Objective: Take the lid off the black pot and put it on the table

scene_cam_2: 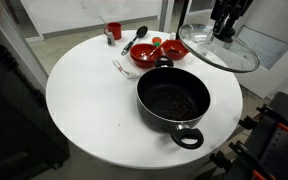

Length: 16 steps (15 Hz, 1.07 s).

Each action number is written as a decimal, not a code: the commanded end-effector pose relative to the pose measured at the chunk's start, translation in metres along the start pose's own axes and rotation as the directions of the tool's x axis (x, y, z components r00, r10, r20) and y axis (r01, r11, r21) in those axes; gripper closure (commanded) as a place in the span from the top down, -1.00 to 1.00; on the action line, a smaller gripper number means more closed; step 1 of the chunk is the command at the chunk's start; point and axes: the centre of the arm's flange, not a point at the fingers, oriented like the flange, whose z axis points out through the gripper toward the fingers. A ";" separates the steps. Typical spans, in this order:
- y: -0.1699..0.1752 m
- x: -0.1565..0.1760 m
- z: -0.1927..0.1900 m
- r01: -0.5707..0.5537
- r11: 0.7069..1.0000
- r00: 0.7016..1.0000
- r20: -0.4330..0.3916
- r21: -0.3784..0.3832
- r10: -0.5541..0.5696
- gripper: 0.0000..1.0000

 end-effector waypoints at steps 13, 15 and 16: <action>0.140 0.068 0.068 -0.287 0.957 0.952 0.095 -0.053 0.291 -0.50; 0.149 0.072 0.087 -0.301 0.951 0.945 0.116 -0.069 0.307 -0.50; 0.152 0.073 0.096 -0.305 0.949 0.941 0.128 -0.076 0.312 -0.50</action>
